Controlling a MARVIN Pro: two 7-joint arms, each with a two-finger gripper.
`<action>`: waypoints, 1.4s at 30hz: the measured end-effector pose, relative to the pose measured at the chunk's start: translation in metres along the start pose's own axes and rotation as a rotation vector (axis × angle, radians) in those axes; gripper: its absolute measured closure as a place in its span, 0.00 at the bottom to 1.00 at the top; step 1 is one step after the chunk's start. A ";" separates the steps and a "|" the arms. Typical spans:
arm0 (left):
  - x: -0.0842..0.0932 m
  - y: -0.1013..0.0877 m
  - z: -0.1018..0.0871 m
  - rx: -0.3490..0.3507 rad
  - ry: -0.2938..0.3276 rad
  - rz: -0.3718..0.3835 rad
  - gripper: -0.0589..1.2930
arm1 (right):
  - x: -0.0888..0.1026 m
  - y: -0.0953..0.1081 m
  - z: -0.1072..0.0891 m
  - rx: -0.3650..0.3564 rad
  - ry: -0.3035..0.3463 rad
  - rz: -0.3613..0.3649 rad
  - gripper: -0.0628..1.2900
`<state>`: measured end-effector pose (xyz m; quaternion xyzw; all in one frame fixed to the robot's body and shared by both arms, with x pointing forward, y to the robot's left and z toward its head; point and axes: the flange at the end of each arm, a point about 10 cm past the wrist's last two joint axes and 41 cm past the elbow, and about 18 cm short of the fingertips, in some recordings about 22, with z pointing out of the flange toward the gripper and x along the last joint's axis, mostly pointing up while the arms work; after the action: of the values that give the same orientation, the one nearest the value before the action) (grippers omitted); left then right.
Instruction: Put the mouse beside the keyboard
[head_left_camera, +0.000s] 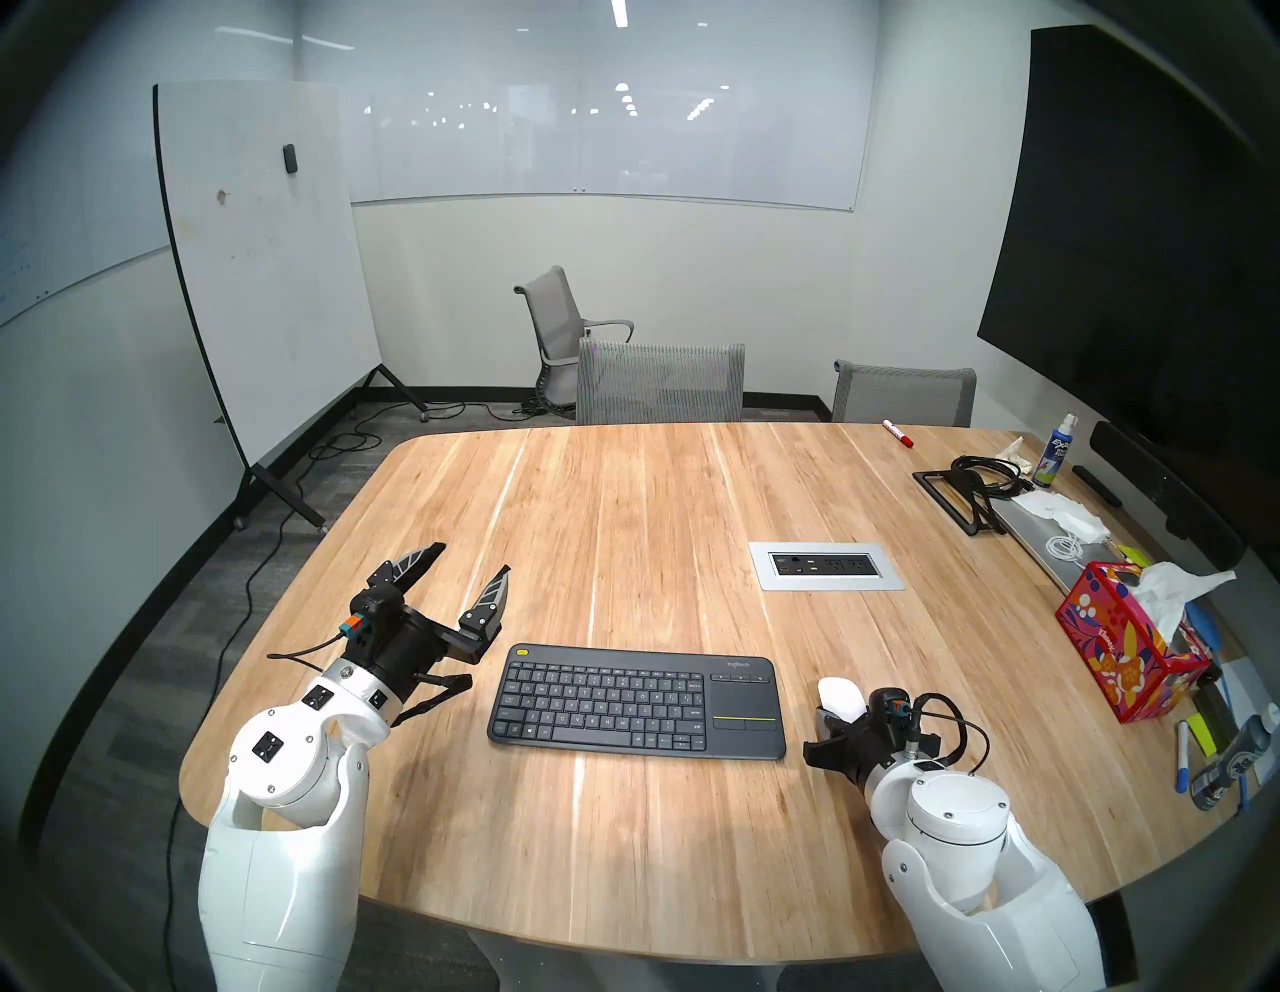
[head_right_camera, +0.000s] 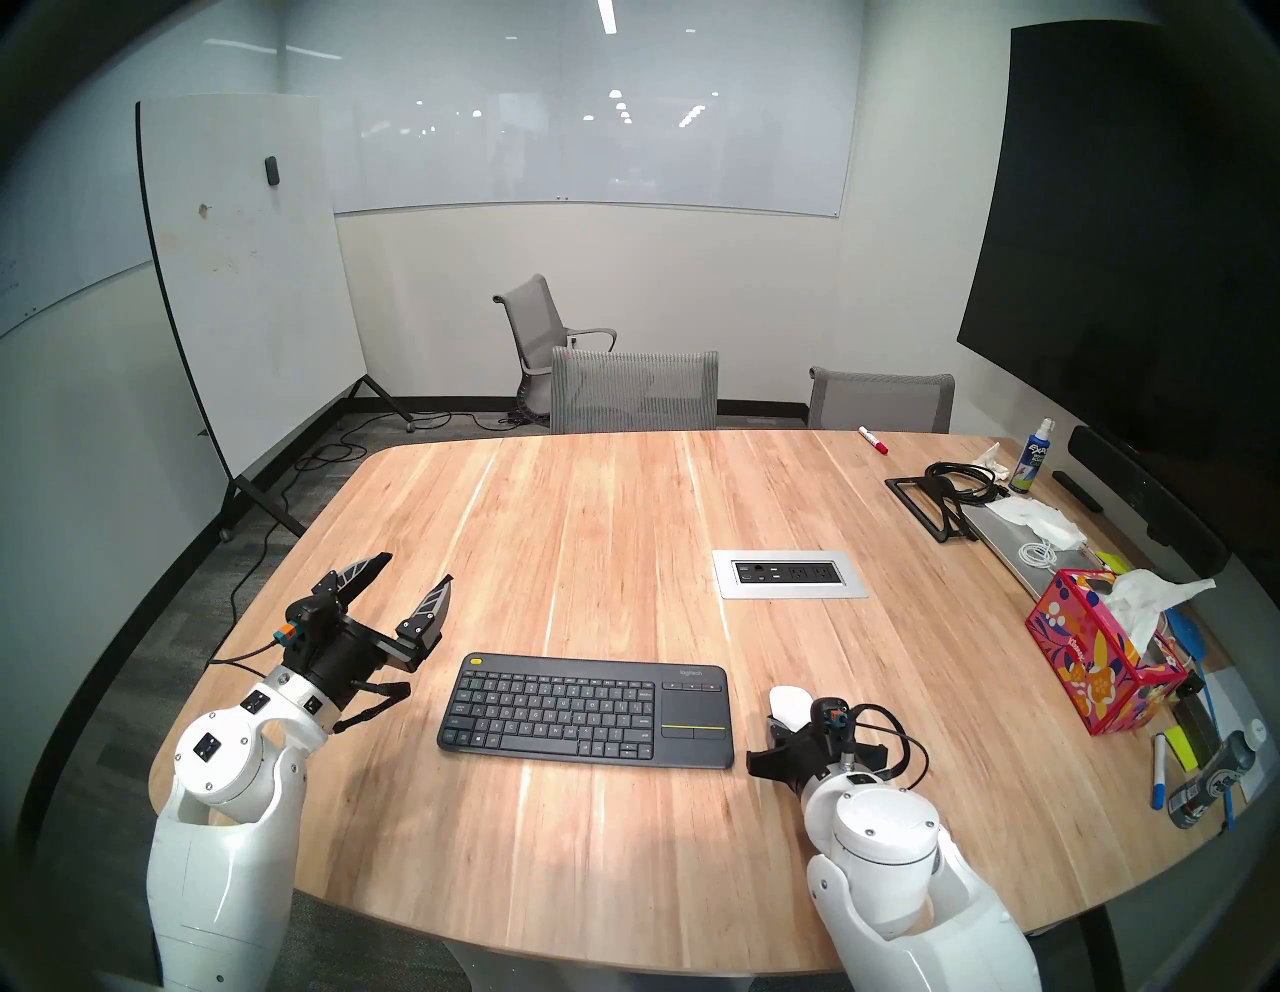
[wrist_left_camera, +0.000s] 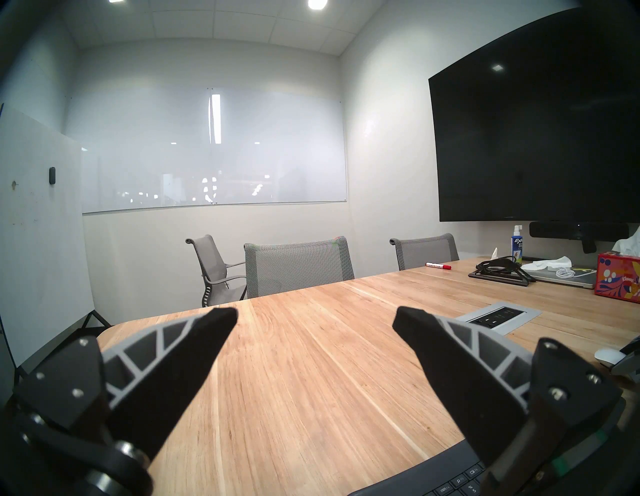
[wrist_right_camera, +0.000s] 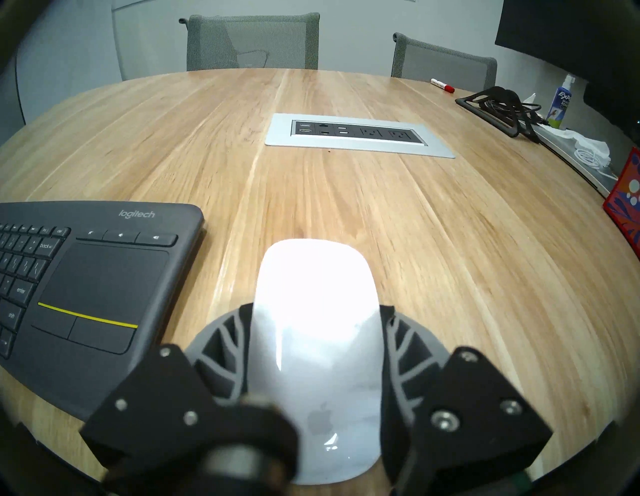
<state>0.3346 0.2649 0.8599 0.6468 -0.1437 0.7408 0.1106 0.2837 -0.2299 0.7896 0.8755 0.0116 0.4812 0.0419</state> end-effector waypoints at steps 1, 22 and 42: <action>0.000 0.000 0.000 0.000 0.000 0.000 0.03 | 0.000 0.000 0.001 -0.003 -0.002 0.000 0.58; 0.000 0.000 0.000 0.000 0.000 0.000 0.03 | -0.003 0.002 0.008 -0.021 -0.017 -0.006 0.07; 0.000 0.000 0.000 0.000 0.000 0.000 0.03 | 0.021 0.007 -0.023 -0.022 0.133 -0.050 0.07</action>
<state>0.3347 0.2649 0.8599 0.6467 -0.1437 0.7408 0.1106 0.2751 -0.2345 0.8205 0.8404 0.0309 0.5374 0.0628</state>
